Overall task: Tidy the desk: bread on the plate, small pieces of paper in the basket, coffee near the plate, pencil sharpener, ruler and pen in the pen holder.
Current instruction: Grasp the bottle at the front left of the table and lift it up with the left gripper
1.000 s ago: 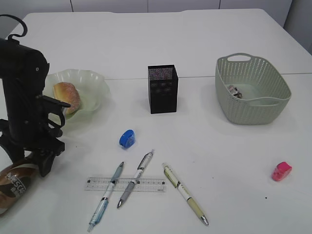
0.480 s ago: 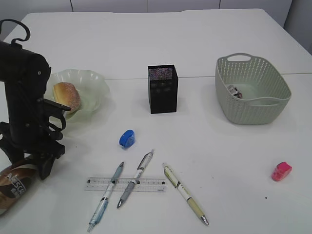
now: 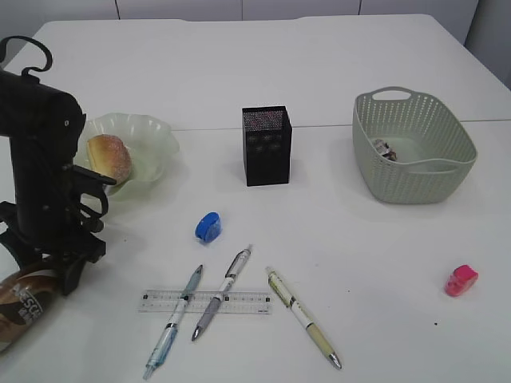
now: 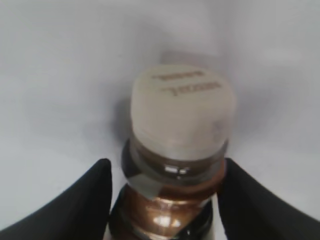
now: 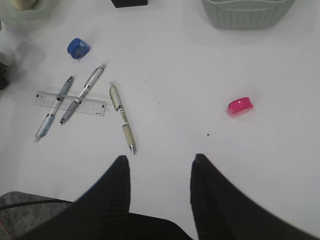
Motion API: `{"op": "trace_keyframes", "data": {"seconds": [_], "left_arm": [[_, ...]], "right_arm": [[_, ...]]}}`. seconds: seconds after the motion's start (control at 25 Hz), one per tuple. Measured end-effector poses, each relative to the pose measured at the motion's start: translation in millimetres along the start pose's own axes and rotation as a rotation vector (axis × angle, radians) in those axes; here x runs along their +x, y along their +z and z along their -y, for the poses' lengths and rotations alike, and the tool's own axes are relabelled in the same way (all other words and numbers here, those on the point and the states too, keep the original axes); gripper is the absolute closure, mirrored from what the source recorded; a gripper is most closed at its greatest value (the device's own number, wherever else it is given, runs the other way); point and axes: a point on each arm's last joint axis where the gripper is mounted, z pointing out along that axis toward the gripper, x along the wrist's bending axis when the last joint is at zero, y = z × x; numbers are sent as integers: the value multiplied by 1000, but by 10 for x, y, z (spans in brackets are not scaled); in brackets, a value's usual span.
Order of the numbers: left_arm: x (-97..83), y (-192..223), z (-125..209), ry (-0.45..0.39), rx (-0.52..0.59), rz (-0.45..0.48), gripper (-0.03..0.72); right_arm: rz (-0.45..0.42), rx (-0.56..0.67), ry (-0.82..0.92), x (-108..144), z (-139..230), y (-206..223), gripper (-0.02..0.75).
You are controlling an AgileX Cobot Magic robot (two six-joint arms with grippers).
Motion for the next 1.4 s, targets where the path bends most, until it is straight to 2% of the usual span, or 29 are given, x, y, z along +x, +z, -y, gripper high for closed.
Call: {"op": "trace_keyframes", "data": {"seconds": [0.28, 0.36, 0.6, 0.84, 1.12, 1.2, 1.4], "left_arm": [[4, 7, -2, 3, 1, -5, 387], [15, 2, -8, 9, -3, -17, 419], [28, 2, -11, 17, -6, -32, 441], [9, -16, -17, 5, -22, -8, 442], [29, -538, 76, -43, -263, 53, 443], [42, -703, 192, -52, -352, 64, 443], [30, -817, 601, -65, -557, 90, 443]], "right_arm": [[0, 2, 0, 0, 2, 0, 410], [0, 2, 0, 0, 2, 0, 410], [18, 1, -6, -17, 1, 0, 410], [33, 0, -13, -30, 0, 0, 410], [32, 0, -10, -29, 0, 0, 411], [30, 1, -10, -27, 0, 0, 411], [28, 1, -9, -26, 1, 0, 411]]}}
